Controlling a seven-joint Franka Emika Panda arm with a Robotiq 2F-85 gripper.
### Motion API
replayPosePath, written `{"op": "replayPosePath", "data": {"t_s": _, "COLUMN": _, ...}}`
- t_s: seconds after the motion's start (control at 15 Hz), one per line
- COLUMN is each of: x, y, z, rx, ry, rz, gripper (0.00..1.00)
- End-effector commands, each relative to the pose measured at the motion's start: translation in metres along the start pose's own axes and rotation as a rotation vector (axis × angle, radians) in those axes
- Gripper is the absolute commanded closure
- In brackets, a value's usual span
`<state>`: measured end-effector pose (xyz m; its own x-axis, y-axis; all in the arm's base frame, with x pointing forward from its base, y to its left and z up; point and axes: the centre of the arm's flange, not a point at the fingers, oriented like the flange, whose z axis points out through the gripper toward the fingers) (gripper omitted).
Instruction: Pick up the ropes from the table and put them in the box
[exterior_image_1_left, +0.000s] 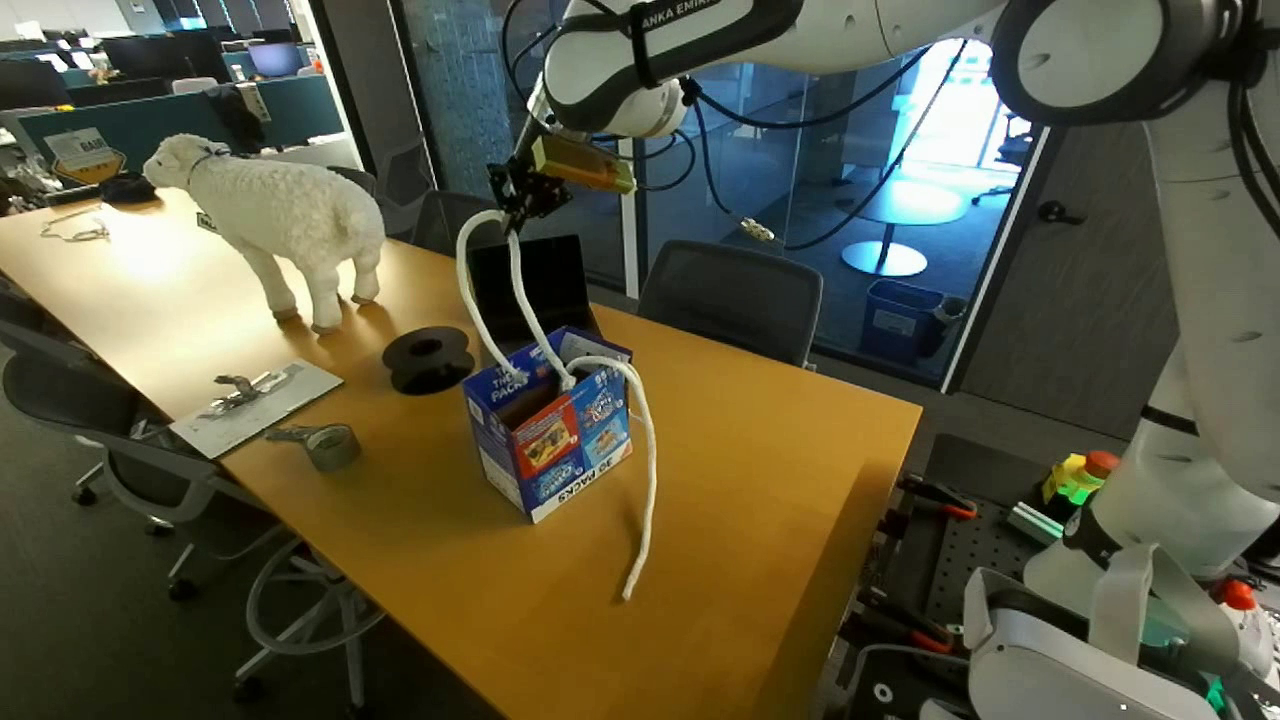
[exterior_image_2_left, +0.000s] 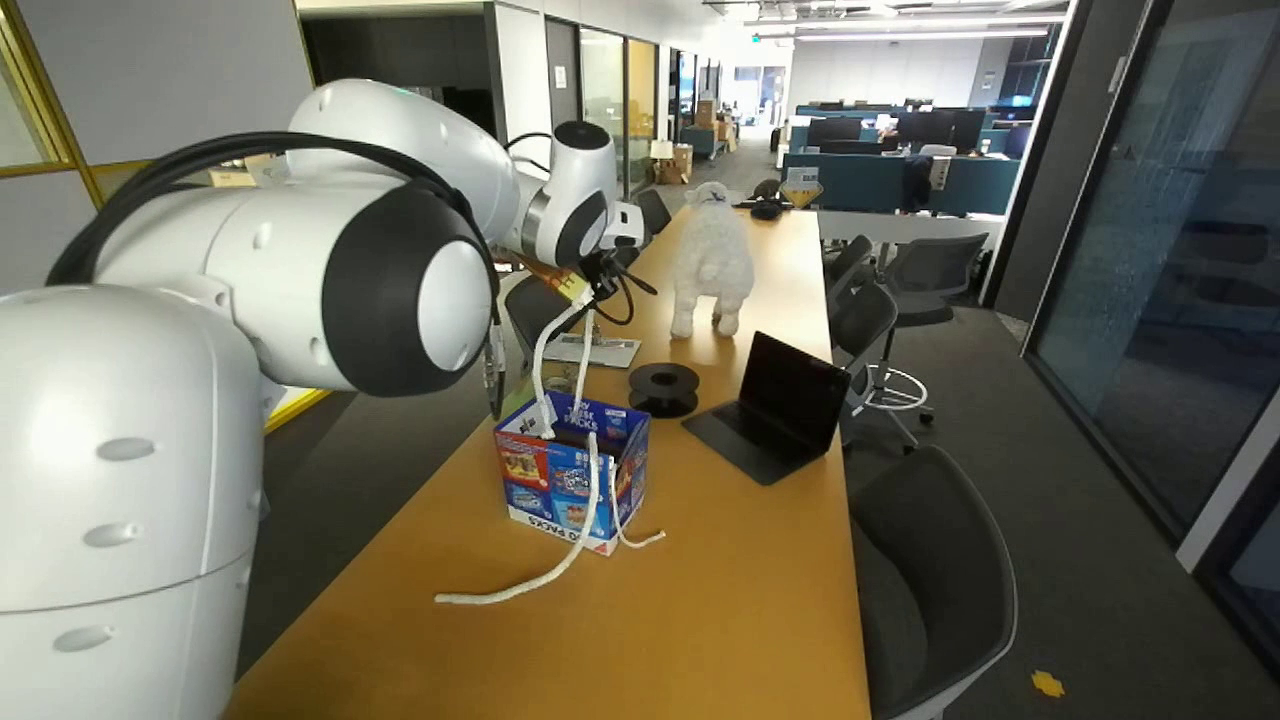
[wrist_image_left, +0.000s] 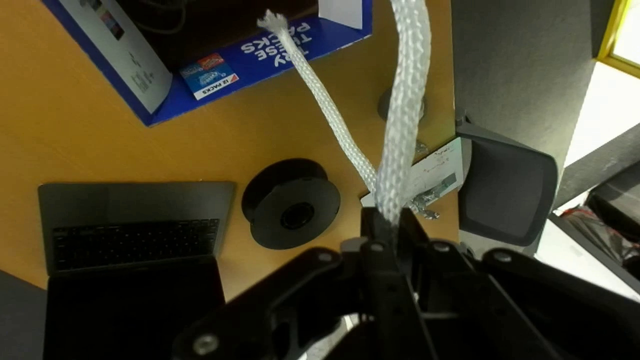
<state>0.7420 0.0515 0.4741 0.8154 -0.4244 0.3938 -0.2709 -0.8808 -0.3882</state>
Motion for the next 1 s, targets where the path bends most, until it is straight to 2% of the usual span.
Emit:
{"op": "replayPosePath", "data": {"t_s": 0.0, "x": 0.007, "y": -0.006, "z": 0.017, "rx": 0.04, "ry": -0.014, "rz": -0.056, "gripper": 0.92}}
{"op": "replayPosePath", "data": {"t_s": 0.33, "x": 0.004, "y": -0.012, "z": 0.036, "rx": 0.089, "ry": -0.046, "rz": -0.185, "gripper": 0.92}}
{"op": "replayPosePath", "data": {"t_s": 0.93, "x": 0.029, "y": -0.015, "z": 0.024, "rx": 0.129, "ry": -0.014, "rz": -0.275, "gripper": 0.92}}
